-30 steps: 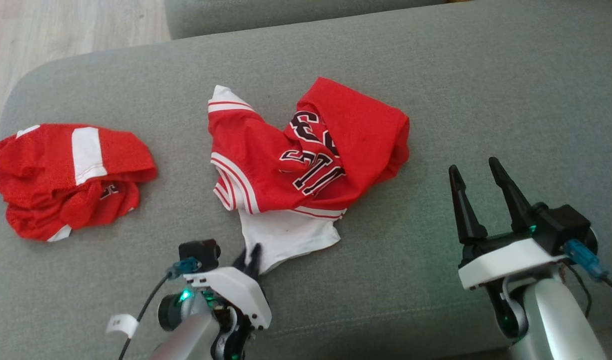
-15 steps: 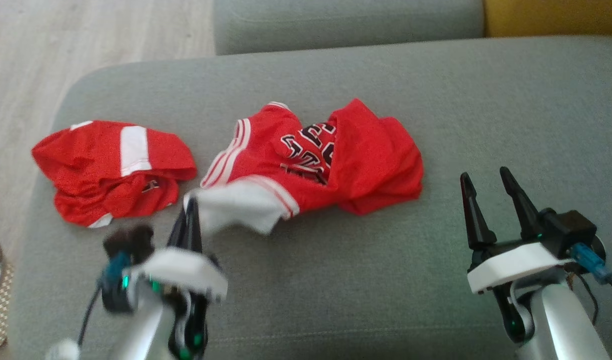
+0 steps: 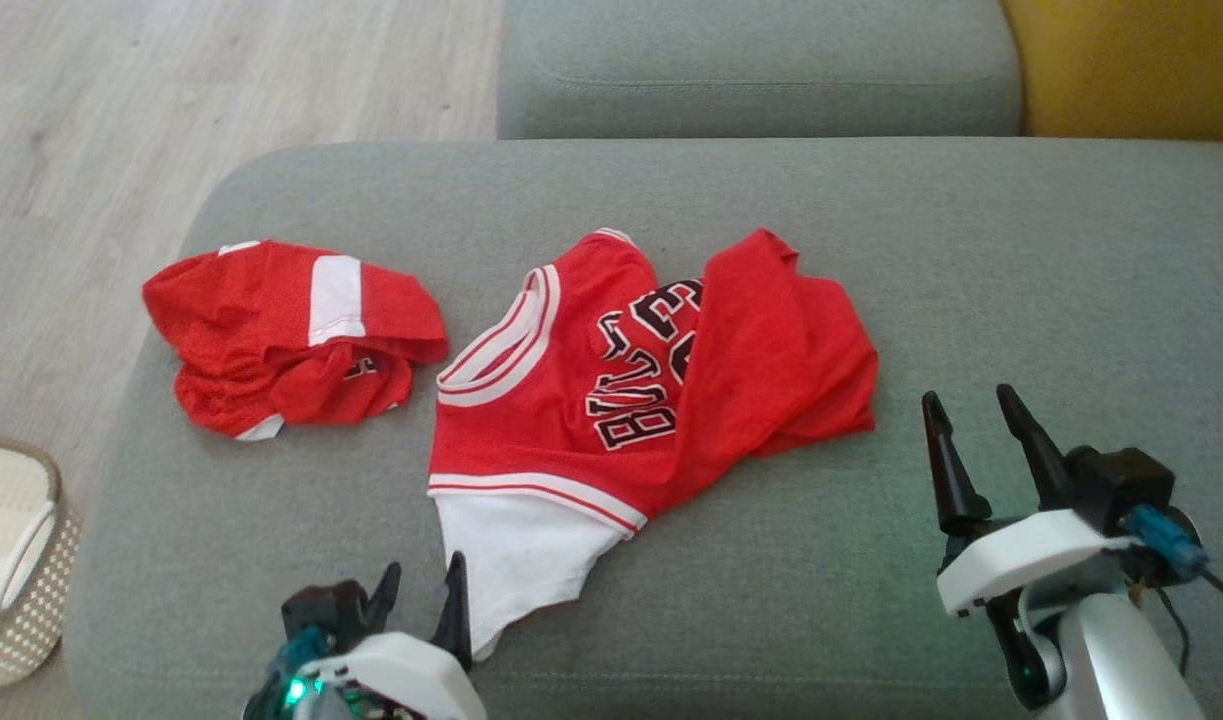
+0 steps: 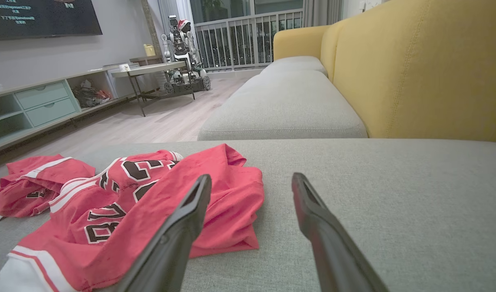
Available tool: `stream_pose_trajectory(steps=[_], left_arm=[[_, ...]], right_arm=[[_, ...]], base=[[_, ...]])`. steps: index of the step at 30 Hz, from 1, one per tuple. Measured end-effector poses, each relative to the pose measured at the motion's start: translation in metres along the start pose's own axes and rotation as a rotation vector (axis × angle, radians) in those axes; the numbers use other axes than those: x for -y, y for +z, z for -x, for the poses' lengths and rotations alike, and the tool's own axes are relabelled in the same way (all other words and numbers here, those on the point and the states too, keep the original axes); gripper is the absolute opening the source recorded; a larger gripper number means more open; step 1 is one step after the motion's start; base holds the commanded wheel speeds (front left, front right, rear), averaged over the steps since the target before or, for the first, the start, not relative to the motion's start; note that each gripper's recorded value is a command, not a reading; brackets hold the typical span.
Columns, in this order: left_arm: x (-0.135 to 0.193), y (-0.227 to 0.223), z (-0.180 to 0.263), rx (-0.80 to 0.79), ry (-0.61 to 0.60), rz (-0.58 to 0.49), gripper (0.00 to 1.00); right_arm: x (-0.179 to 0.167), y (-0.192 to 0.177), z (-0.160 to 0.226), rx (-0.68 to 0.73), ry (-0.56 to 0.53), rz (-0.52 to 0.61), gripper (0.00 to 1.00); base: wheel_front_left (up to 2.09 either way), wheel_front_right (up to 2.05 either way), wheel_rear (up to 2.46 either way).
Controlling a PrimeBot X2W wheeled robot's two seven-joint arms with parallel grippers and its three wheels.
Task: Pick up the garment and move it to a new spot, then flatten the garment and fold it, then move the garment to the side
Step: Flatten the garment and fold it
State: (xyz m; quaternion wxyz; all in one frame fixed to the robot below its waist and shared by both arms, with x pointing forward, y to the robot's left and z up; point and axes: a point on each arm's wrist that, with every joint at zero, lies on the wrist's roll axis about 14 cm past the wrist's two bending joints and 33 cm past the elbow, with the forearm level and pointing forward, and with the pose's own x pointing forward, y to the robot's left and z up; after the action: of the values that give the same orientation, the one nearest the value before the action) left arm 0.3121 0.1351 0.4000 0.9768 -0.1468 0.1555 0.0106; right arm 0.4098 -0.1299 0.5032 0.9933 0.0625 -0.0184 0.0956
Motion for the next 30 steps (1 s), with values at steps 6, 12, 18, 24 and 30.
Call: stream_pose_trajectory(steps=[6,12,18,24,30], left_arm=[[0.011,0.049,-0.004,0.158,-0.040,0.005,1.00],[0.011,0.064,0.007,0.222,-0.055,-0.003,1.00],[0.006,0.059,0.015,0.214,-0.034,0.017,1.00],[0.008,0.050,0.014,0.180,-0.026,0.048,1.00],[-0.002,0.054,0.010,0.182,0.014,0.056,1.00]], right_arm=[[-0.004,-0.013,-0.008,-0.037,0.004,-0.033,1.00],[-0.005,-0.030,-0.035,-0.118,-0.015,-0.102,1.00],[-0.018,-0.060,-0.073,-0.286,-0.035,-0.212,1.00],[-0.029,-0.082,-0.104,-0.380,-0.032,-0.193,1.00],[-0.023,-0.102,-0.116,-0.441,-0.064,-0.144,1.00]], base=[[0.00,0.00,0.00],[0.00,0.00,0.00],[0.00,0.00,0.00],[0.00,0.00,0.00],[0.00,0.00,0.00]])
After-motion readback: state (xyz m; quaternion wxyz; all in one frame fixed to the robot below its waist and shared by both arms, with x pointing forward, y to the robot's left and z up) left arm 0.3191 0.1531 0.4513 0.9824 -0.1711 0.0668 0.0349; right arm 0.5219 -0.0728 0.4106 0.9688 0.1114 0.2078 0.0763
